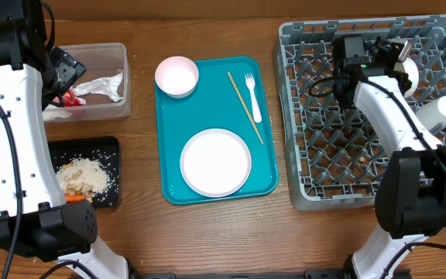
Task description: Sort waste into correct bins and load items into the dishwasher rack
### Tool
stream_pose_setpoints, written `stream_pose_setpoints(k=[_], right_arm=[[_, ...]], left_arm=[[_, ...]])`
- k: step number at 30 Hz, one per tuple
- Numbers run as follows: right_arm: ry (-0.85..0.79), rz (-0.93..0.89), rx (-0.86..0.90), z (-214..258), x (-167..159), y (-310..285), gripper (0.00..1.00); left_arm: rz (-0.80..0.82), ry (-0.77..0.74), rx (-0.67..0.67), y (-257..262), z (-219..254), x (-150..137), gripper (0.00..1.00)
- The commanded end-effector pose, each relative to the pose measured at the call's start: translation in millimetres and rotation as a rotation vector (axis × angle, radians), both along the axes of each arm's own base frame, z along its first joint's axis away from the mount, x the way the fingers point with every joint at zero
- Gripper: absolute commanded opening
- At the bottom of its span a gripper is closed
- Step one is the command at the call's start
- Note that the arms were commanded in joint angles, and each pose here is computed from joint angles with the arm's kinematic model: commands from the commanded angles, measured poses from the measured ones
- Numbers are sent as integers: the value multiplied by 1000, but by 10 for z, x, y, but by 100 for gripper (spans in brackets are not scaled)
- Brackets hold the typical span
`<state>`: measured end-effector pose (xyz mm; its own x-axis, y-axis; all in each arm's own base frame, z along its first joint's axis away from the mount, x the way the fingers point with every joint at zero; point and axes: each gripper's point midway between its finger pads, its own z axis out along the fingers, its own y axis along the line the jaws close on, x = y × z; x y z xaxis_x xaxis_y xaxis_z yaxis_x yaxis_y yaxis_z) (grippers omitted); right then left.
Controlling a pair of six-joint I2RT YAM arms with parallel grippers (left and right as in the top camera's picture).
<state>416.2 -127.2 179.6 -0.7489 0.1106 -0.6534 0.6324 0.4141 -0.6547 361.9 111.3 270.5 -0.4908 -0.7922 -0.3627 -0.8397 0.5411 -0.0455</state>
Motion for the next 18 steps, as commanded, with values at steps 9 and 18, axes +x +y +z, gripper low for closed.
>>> stream_pose_setpoints(k=[9, 18], right_arm=[[118, 110, 195, -307, -29, 380, 8], [7, 359, 805, 169, 81, 1288, 18]], left_arm=[[10, -5, 2, 19, 9, 1, 100], [10, -5, 2, 19, 9, 1, 100]])
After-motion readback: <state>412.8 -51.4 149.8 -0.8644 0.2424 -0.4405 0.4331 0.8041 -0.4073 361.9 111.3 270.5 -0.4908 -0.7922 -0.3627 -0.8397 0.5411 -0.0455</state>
